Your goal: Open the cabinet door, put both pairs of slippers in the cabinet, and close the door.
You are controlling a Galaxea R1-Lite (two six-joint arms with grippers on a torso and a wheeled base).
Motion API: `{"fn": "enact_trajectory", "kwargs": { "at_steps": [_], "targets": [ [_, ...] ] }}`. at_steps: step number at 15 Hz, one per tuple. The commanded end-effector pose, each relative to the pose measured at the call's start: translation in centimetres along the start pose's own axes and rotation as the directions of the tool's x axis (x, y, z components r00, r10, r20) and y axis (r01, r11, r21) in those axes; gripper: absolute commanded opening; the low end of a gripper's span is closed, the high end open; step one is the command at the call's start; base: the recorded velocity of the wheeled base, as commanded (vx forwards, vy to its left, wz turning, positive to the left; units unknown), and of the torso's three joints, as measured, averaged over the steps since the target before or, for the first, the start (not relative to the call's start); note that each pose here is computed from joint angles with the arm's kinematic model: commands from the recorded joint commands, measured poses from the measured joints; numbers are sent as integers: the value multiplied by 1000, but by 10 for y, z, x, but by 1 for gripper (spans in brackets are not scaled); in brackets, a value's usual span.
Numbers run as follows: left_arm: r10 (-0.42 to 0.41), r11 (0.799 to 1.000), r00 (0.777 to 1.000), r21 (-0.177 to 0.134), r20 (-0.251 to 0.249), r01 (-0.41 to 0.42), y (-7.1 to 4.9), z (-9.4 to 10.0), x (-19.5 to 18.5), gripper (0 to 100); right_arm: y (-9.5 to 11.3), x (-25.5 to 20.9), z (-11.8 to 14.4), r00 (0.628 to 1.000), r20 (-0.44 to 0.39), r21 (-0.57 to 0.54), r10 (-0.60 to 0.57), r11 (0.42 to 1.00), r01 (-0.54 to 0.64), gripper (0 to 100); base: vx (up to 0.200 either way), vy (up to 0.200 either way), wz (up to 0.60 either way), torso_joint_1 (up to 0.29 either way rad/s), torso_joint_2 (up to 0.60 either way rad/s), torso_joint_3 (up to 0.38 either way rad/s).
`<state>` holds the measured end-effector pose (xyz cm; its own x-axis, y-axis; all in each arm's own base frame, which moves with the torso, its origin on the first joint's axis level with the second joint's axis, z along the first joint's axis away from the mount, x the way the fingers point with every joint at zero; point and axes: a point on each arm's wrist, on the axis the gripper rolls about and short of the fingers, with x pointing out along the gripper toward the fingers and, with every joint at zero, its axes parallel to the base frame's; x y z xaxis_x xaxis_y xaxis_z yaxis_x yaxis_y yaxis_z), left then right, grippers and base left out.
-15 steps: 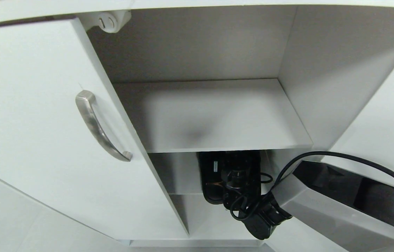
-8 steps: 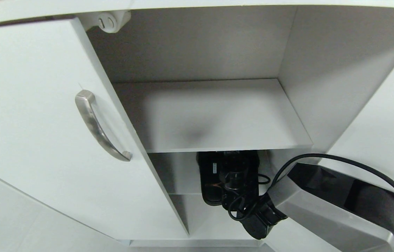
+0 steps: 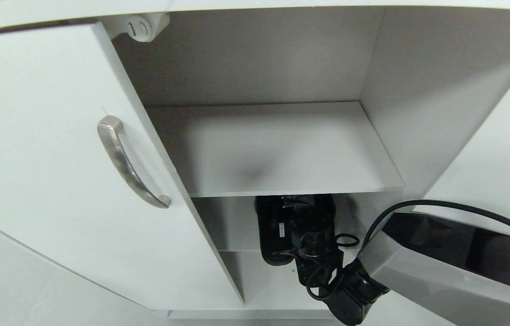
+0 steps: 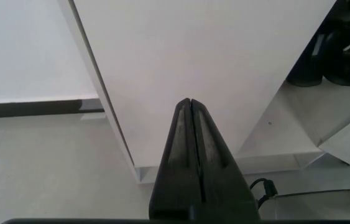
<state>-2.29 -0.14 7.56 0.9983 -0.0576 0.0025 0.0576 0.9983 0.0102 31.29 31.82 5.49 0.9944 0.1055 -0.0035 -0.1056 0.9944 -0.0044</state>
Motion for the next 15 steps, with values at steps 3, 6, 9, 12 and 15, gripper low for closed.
{"fn": "enact_trajectory", "kwargs": {
  "at_steps": [3,6,9,12,15],
  "targets": [
    [1,1000,1000,-1,-1,-1,0,0,0,0,-18,-33,24,985,4,51,171,984,-171,100,-200,0,0,4,1,5],
    [1,1000,1000,-2,-1,-1,0,0,0,0,-18,-47,21,966,-22,49,256,966,-255,100,-200,0,0,1,4,4],
    [1,1000,1000,-2,-1,-1,0,0,0,0,-19,-58,23,949,-30,46,315,948,-313,100,-200,0,0,2,2,1],
    [1,1000,1000,-4,-1,-1,0,0,0,0,-20,-71,32,921,-26,80,390,919,-387,100,-200,0,0,4,2,-1],
    [1,1000,1000,-4,-1,-1,0,0,0,0,-25,-95,40,847,-45,115,529,845,-522,100,-133,0,0,0,3,0]
  ]
}}
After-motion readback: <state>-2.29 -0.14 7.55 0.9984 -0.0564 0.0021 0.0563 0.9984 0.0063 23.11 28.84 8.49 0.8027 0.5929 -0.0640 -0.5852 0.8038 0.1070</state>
